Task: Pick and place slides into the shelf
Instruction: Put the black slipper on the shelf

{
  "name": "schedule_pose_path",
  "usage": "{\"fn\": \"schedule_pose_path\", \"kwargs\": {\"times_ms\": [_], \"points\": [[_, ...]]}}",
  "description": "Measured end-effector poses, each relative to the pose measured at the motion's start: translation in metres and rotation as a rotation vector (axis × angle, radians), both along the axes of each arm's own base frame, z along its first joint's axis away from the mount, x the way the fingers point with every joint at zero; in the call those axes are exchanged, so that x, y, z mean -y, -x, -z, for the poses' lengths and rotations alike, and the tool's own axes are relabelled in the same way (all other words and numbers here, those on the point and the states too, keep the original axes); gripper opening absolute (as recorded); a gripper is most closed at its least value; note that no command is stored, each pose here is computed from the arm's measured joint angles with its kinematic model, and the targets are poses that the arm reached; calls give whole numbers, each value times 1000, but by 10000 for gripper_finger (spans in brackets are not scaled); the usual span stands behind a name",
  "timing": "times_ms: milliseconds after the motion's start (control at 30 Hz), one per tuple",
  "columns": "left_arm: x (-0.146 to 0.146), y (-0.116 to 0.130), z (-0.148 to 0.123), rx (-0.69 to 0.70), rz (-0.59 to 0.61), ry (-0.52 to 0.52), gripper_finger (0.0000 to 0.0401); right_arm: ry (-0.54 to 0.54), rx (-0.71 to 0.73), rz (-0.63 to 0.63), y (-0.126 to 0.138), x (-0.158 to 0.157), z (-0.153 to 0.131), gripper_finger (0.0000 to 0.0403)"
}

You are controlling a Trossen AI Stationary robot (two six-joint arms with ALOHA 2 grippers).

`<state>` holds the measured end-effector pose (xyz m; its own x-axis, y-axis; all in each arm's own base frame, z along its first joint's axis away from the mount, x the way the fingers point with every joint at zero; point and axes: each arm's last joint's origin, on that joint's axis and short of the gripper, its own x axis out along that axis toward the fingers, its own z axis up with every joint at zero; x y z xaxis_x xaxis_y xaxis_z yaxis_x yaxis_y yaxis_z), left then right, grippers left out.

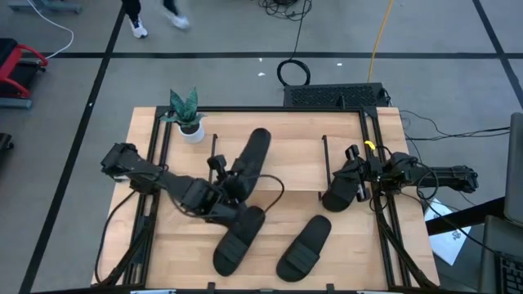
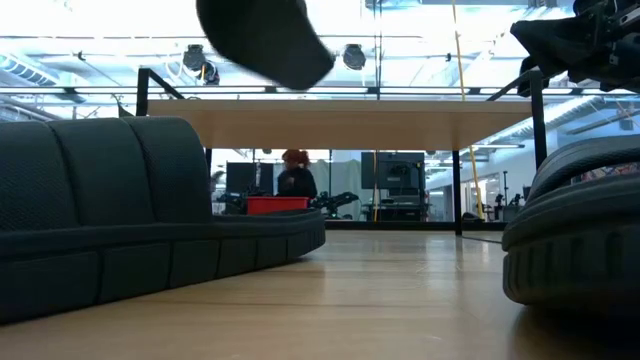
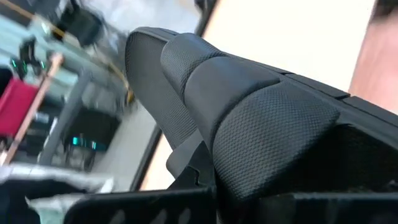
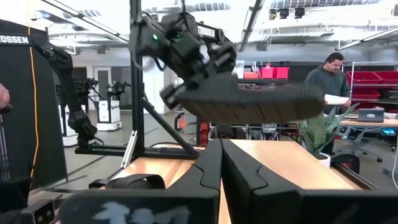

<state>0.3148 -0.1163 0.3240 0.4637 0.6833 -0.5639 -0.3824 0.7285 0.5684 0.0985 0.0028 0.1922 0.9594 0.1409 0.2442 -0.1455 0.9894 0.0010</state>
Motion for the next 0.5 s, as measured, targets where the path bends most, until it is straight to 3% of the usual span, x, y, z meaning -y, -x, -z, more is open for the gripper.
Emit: {"fn": "schedule_pose_path", "kwargs": {"times_ms": [300,500], "points": [[-13,-15,29,-173,-50,27,0,0,0,1,0,0,0,0],[-24,-13,35,-200,-156,26,0,0,-1,1,0,0,0,0]]}}
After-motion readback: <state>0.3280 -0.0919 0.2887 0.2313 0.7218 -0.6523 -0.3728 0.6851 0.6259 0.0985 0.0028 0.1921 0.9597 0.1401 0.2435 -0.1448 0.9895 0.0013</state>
